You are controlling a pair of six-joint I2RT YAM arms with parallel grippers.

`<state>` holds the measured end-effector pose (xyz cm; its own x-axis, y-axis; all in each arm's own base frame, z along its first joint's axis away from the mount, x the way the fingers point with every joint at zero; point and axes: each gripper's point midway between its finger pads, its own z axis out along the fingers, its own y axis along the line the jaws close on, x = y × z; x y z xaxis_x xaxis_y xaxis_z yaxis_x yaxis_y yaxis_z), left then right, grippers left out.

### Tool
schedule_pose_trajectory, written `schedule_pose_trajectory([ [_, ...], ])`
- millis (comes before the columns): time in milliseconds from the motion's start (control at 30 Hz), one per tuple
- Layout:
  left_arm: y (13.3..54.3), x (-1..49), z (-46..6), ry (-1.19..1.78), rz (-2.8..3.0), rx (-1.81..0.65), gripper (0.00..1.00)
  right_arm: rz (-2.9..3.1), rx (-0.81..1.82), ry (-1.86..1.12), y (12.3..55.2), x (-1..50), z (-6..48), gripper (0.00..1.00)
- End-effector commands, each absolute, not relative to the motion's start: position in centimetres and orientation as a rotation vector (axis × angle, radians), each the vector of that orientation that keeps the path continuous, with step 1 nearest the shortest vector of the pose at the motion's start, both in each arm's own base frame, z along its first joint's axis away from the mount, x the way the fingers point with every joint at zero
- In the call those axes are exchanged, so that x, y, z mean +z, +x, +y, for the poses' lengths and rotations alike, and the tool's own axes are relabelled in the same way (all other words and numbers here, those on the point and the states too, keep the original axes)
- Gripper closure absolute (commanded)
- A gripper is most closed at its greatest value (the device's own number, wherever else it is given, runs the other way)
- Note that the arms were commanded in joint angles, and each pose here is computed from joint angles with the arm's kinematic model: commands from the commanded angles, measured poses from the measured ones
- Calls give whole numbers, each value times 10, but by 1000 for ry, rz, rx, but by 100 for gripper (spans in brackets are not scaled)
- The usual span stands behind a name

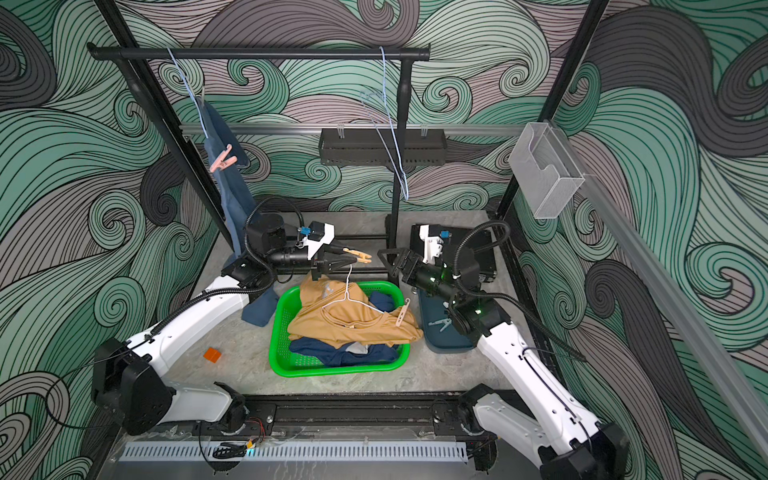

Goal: Remove the clothespins securing t-shirts to the hanger
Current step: Place the clothespin in the storage box.

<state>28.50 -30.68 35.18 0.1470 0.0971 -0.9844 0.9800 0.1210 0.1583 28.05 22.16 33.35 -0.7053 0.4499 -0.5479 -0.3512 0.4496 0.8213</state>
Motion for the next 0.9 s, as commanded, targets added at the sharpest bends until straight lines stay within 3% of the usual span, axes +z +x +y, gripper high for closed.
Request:
schedule_pose_trajectory([
  [0,290,392,-313,1188,1127,-970,74,1787,1466,51,277,368,227,18],
  [467,334,411,-323,931,1181,-965,74,1546,1671,318,319,392,227,28],
  [667,331,416,-328,919,1153,-981,74,1486,1761,380,331,396,231,39],
  [867,334,412,-329,909,1165,-979,74,1455,1812,434,338,397,233,43],
])
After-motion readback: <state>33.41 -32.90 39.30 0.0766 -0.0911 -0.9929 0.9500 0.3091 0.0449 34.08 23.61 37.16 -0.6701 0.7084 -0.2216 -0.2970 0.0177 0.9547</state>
